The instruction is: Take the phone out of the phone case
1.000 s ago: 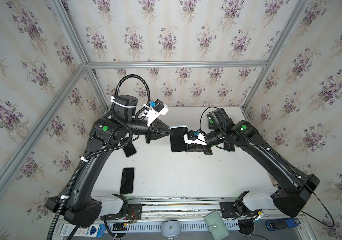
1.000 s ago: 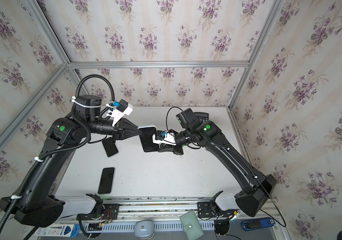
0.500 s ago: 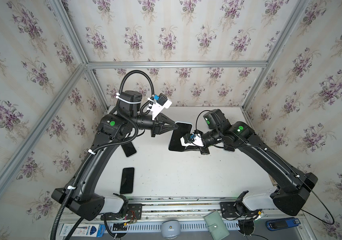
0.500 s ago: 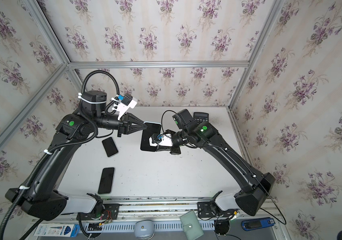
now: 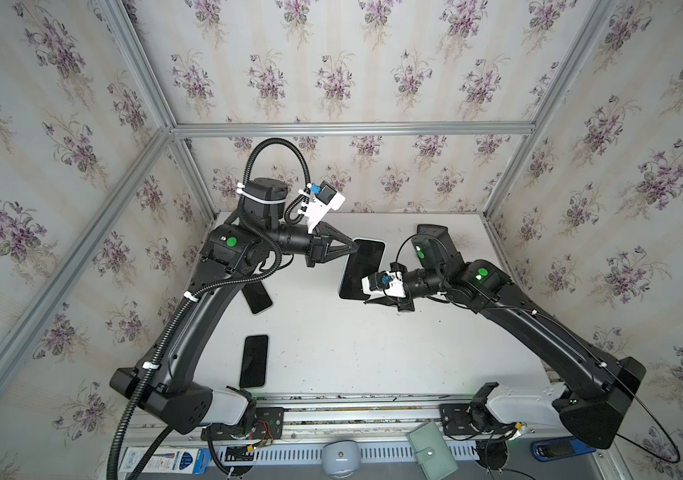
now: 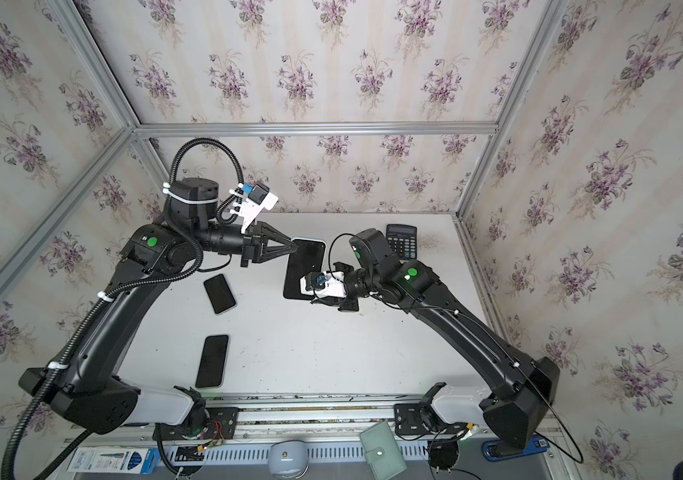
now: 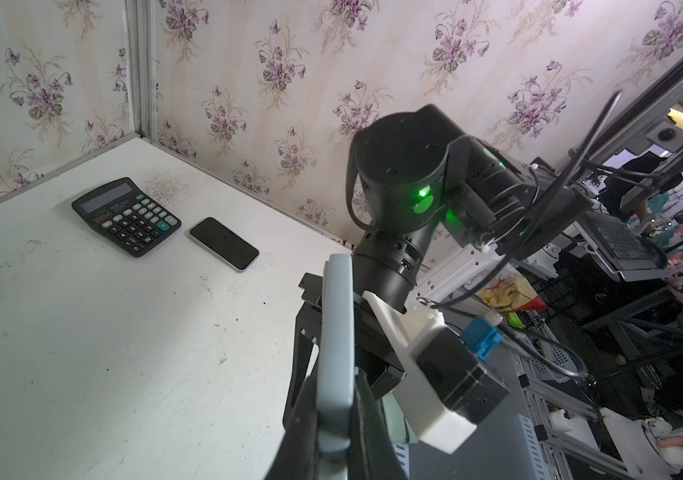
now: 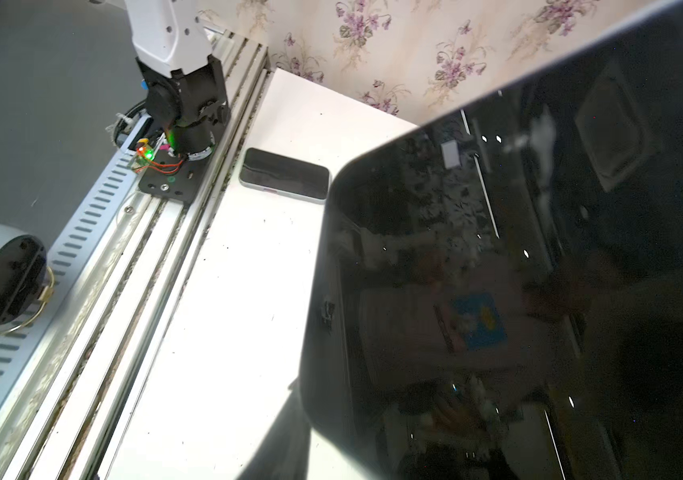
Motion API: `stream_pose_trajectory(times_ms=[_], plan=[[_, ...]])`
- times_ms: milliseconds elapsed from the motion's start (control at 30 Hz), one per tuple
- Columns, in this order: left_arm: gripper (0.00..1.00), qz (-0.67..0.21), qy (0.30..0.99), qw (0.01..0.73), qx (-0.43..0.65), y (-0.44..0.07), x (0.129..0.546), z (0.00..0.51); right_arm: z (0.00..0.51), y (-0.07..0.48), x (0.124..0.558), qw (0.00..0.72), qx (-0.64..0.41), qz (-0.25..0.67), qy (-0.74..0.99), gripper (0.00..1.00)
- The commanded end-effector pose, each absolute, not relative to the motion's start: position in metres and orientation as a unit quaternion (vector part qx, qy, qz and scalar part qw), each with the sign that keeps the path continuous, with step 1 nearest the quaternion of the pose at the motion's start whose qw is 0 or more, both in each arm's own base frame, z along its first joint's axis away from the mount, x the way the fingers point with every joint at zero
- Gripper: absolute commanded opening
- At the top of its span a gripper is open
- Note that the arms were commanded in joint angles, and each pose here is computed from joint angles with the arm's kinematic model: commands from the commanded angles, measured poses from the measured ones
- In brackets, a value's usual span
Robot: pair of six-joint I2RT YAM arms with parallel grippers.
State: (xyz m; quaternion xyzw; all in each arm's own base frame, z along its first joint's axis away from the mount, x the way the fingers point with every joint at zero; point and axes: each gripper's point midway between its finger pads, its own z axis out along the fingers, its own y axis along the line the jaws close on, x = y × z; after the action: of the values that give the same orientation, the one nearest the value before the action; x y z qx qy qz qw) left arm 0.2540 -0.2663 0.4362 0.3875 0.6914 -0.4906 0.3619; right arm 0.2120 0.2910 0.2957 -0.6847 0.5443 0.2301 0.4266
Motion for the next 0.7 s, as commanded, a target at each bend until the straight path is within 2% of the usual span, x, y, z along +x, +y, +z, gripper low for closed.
stream_pose_trajectory(times_ms=[0,100,200,300,367,467,567,667], plan=[[0.0,-0.524,0.678,0.378,0.351,-0.264,0.262,0.46,0.322,0.286,0.236,0.507,-0.608,0.215,0.572,0.51],[0.0,-0.551,0.682,0.386,0.287,-0.257,0.278,0.473,0.326,0.269,0.244,0.537,-0.546,0.212,0.607,0.65],[0.0,-0.597,0.683,0.373,0.196,-0.246,0.298,0.484,0.337,0.247,0.254,0.561,-0.451,0.217,0.659,0.72],[0.0,-0.651,0.674,0.341,0.079,-0.231,0.323,0.482,0.353,0.222,0.263,0.576,-0.312,0.256,0.711,0.72],[0.0,-0.7,0.639,0.317,0.032,-0.226,0.33,0.484,0.364,0.215,0.264,0.56,-0.215,0.332,0.729,0.72],[0.0,-0.728,0.614,0.303,0.002,-0.225,0.336,0.48,0.38,0.227,0.259,0.533,-0.127,0.468,0.693,0.72],[0.0,-0.73,0.613,0.302,-0.005,-0.225,0.339,0.478,0.399,0.234,0.258,0.531,-0.084,0.57,0.622,0.73],[0.0,-0.736,0.61,0.293,0.003,-0.228,0.339,0.481,0.406,0.244,0.257,0.534,-0.091,0.582,0.607,0.73]])
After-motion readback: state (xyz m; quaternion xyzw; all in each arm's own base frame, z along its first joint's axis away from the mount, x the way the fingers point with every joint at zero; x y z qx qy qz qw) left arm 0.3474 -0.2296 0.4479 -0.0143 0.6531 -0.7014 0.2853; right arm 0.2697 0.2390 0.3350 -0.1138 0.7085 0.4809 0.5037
